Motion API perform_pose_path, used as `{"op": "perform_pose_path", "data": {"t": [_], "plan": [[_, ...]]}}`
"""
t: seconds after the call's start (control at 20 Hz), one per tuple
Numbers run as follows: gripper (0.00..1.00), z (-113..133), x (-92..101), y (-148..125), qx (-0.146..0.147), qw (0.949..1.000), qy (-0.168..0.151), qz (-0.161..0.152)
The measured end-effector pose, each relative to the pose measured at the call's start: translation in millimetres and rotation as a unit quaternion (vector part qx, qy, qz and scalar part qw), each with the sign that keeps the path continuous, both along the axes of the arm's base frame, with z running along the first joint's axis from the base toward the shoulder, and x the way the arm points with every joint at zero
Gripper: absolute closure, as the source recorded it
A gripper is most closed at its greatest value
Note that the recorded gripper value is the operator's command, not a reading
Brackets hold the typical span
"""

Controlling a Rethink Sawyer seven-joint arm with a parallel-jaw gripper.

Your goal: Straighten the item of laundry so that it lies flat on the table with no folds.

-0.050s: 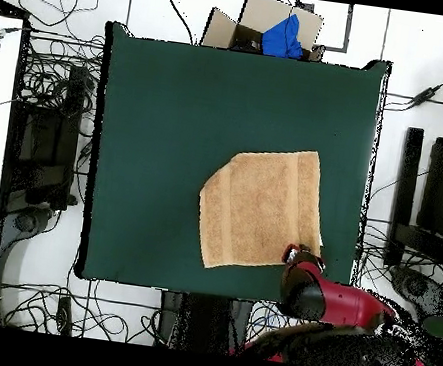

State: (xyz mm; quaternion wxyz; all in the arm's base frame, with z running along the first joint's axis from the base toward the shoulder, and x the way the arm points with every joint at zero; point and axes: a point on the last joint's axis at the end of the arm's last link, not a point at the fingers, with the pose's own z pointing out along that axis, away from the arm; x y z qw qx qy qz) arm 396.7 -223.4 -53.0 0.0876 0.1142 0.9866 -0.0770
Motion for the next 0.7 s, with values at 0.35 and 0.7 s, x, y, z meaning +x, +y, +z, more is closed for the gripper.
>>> {"op": "perform_pose_path", "data": {"t": [0.35, 0.7], "plan": [[1.0, 0.3, -15.4, -24.5, -0.011, 0.9996, 0.022, -0.011], [1.0, 0.2, -19.1, -29.7, -0.013, 0.9995, 0.027, -0.011]]}}
